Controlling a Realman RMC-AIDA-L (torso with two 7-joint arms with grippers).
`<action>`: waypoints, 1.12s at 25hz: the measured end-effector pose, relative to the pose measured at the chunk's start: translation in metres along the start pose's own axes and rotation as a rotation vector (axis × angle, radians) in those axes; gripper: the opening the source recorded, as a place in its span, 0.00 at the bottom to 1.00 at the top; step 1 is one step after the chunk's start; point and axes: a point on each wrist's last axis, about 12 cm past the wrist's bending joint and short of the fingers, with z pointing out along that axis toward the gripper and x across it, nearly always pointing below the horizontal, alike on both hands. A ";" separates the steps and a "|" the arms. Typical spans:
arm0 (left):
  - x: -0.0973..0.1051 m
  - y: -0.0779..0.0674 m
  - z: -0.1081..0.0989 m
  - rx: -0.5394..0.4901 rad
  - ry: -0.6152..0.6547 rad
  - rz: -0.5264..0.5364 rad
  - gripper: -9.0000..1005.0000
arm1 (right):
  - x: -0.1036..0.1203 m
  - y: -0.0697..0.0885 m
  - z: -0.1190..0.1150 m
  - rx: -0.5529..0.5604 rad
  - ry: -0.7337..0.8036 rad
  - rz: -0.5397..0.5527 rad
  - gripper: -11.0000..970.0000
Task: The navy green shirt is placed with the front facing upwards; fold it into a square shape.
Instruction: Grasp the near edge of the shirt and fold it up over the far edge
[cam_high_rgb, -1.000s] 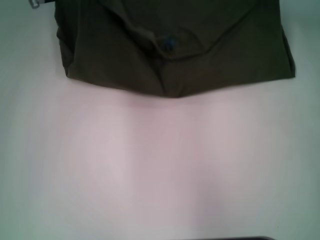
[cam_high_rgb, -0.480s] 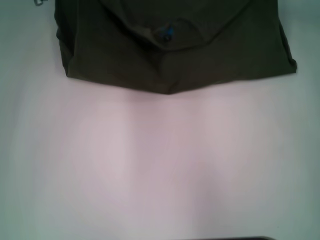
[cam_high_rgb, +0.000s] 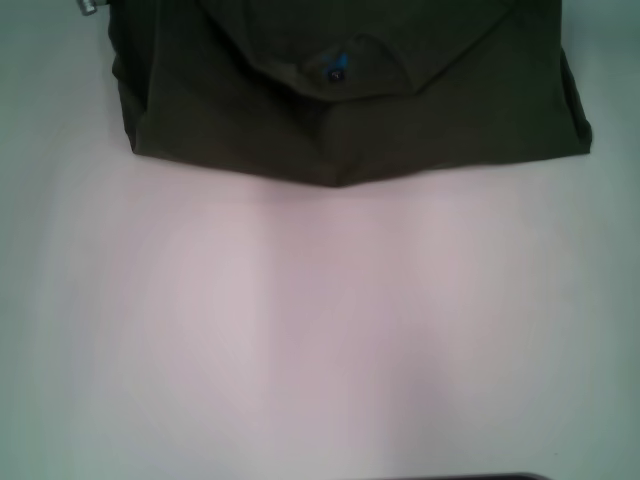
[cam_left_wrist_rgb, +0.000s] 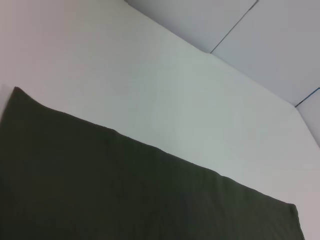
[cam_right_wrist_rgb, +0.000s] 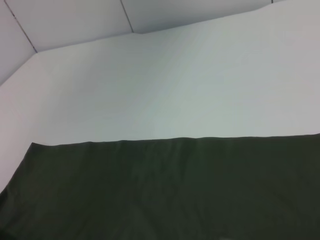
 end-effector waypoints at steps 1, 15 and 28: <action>0.000 0.000 0.000 -0.001 -0.001 0.003 0.14 | 0.000 0.000 0.000 0.000 0.000 0.001 0.07; -0.002 -0.010 0.006 -0.011 -0.039 0.045 0.16 | 0.006 -0.011 -0.004 0.033 -0.014 0.045 0.07; -0.001 -0.015 0.009 -0.007 -0.029 0.069 0.17 | 0.008 -0.010 -0.003 0.036 -0.013 0.047 0.08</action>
